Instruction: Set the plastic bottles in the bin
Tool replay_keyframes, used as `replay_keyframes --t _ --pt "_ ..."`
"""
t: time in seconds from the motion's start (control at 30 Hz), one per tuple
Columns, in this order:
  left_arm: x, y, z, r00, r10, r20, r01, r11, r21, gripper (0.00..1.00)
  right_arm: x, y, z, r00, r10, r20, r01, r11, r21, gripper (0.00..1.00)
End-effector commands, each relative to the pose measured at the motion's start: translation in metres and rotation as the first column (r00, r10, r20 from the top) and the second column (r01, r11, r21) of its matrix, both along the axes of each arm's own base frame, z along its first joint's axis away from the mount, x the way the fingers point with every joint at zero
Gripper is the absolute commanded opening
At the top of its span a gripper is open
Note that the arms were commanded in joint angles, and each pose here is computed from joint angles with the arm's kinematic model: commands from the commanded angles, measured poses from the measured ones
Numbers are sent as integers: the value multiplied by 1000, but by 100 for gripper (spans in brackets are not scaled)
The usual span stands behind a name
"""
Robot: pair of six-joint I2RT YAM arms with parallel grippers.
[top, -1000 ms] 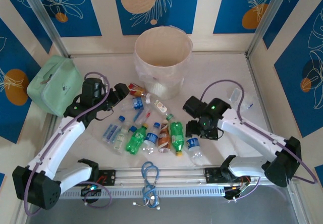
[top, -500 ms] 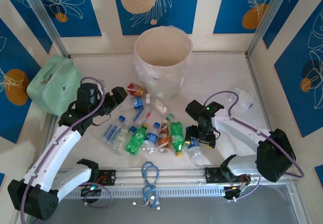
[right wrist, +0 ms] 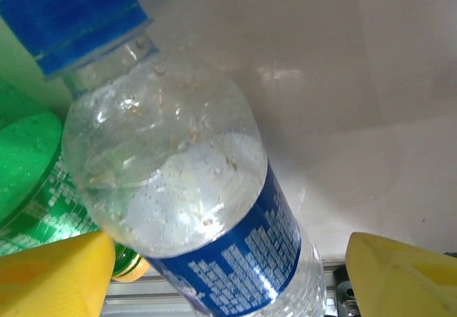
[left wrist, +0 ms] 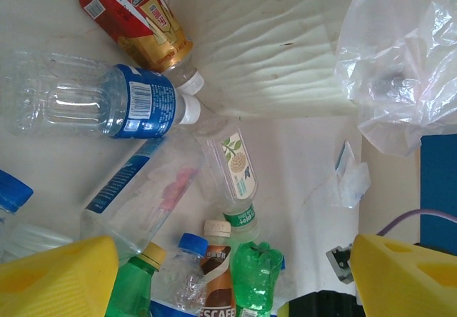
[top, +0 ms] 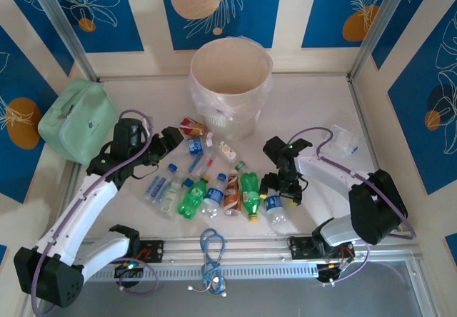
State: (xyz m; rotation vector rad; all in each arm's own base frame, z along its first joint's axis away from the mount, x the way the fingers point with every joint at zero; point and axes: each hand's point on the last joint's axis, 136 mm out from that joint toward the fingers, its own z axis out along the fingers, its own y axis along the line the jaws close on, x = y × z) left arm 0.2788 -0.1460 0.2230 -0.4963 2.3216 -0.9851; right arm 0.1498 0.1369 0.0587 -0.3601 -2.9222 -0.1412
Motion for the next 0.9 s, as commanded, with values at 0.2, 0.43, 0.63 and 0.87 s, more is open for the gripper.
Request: replay_keyframes --t 0.2,0.43,0.63,0.87 --pt "-13 6 5 999 9 35 -8 1000 -24 85 5 5 -3 1000 29 -12 -29 1000 12 79" --pt "-24 5 6 1000 2 22 -1 998 -57 85 11 13 -8 999 32 -13 -32 999 2 77" --pt "-25 4 4 1000 -8 15 9 999 -53 85 16 16 -15 999 22 -32 -22 1000 -14 72" --pt "-24 4 1 1000 -18 9 18 999 -43 85 15 14 -29 998 23 -56 -26 998 -49 65"
